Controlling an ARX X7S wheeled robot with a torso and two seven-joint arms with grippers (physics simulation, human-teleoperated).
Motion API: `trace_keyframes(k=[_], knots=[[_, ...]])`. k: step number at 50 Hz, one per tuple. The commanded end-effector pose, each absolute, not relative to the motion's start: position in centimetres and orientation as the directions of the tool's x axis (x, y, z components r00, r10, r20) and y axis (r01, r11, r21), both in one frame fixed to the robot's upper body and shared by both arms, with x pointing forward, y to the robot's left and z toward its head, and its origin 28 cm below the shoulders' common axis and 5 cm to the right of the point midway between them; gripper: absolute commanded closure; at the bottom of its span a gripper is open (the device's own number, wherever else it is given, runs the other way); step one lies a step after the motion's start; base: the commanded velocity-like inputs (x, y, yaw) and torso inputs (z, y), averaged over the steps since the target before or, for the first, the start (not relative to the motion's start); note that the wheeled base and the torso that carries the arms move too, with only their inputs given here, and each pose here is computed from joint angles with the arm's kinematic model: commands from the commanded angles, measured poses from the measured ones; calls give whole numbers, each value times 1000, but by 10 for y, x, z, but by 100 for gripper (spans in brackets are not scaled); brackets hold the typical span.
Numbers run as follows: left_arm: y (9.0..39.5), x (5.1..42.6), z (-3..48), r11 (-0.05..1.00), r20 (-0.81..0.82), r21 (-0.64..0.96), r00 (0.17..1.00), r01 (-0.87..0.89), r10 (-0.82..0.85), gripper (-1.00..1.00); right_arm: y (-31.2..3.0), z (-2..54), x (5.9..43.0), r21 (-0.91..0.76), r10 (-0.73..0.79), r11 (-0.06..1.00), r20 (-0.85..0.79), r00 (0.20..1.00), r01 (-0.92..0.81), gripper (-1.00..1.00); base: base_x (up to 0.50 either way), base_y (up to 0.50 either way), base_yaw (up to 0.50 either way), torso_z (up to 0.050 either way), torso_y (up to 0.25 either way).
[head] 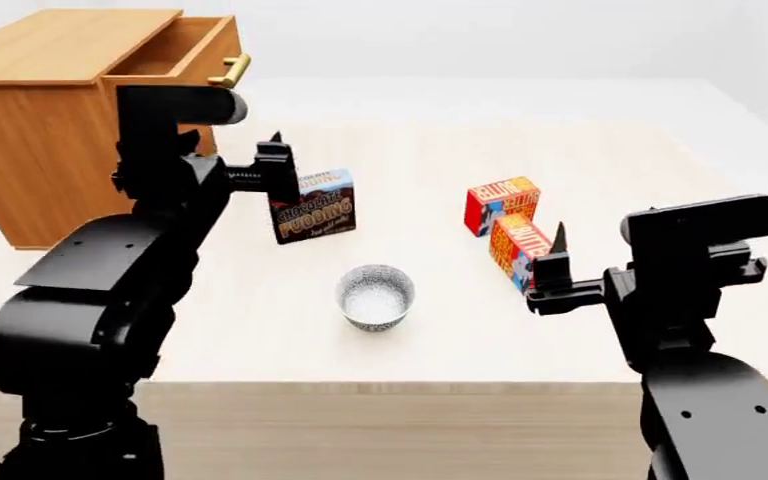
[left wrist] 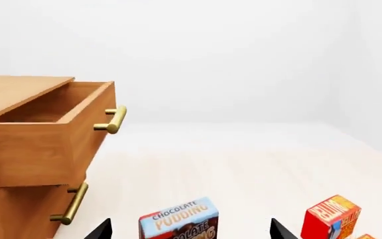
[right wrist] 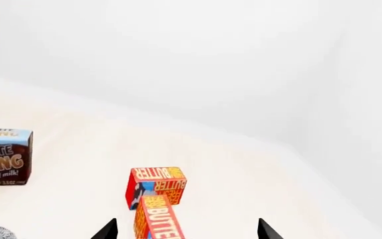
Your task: Put the bowl in the top drawer of the cabinet.
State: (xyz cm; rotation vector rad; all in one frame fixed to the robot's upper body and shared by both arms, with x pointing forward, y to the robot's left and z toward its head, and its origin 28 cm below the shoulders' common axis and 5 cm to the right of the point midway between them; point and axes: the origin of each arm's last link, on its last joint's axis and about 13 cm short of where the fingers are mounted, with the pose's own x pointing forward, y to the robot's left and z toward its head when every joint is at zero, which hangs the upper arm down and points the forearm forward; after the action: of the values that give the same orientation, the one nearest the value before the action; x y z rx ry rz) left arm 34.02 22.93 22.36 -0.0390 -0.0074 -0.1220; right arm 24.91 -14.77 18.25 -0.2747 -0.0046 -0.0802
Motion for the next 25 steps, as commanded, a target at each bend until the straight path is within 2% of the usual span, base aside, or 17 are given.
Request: trace_keyframes(k=[1,3,8,15,25], knots=[[232,361,320,993,-7,-55,995,103,-103,-100,-152,233,253,-293,-93,950,71,993,110,-100,0,0,0,0,0],[231,361,336,989,-15,-59,991,135,-136,-100,-153,235,252,-291,-93,950,81,992,113,-100,0,107,0,0,0],[231,367,365,992,-18,-39,992,123,-124,-100,-151,235,250,-311,-69,946,95,993,96,-100,209,500,0,0,0],[231,372,370,995,-26,-46,996,86,-87,-100,-148,227,250,-331,-43,941,92,995,71,-100,375,411,0,0,0],[230,382,372,994,-105,-49,990,94,-99,-100,-143,223,254,-361,-6,932,93,996,39,-100,499,55,0,0,0]])
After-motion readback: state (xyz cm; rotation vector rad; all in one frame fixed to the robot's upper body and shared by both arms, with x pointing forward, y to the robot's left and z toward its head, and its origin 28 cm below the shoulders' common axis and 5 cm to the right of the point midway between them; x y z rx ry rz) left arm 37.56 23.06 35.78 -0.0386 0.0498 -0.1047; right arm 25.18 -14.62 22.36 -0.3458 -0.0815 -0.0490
